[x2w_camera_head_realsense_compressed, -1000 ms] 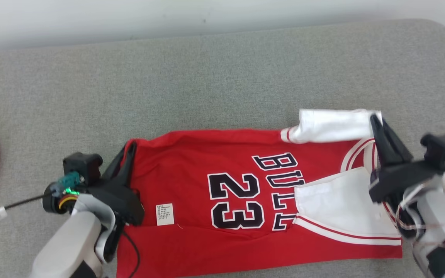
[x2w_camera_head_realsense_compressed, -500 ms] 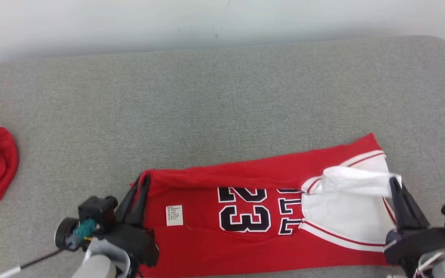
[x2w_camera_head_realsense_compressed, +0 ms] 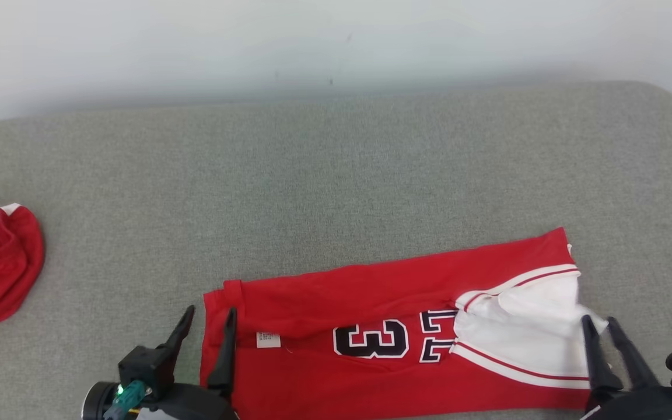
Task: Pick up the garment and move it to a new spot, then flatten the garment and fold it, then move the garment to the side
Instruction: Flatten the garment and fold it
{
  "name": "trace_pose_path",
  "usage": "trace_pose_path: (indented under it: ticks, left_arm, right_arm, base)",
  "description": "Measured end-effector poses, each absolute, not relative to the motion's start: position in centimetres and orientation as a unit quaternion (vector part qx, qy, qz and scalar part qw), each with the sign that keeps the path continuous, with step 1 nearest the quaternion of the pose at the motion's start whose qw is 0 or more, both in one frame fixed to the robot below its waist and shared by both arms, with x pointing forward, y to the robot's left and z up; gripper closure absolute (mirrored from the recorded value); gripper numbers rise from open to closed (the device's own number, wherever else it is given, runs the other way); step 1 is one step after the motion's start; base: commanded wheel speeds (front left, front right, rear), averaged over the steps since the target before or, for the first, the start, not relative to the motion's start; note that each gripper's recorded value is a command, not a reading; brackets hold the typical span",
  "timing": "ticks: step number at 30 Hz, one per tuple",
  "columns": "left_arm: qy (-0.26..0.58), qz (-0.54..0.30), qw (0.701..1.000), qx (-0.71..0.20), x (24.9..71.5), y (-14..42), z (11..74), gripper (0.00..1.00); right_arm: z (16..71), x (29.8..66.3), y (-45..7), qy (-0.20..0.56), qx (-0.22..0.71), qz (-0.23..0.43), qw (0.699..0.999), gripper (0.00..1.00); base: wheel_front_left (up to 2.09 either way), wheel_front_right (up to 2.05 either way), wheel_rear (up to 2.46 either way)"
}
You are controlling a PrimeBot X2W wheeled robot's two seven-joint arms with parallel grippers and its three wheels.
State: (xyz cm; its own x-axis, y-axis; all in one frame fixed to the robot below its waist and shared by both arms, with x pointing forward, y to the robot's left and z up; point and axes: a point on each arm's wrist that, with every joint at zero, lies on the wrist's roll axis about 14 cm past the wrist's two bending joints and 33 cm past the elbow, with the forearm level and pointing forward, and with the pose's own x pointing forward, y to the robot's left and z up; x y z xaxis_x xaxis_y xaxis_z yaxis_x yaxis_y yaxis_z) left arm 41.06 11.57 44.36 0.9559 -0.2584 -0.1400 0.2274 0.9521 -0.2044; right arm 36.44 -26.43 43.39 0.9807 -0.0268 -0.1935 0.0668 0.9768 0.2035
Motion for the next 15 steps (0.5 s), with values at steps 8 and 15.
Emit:
trace_pose_path:
  ticks: [8, 15]
  left_arm:
    - [0.045, -0.079, 0.991, -0.093, 39.9, 13.7, 46.3, 0.00]
    - [0.006, -0.031, 0.998, -0.050, 38.1, 16.9, 48.2, 0.00]
  right_arm:
    - [44.6, 35.4, -27.2, 0.081, 0.102, -0.031, 0.991, 0.00]
    - [45.2, 36.4, -27.2, 0.099, 0.065, -0.016, 0.993, 0.00]
  base:
    - [0.00, 0.00, 0.00]
    - [0.00, 0.00, 0.00]
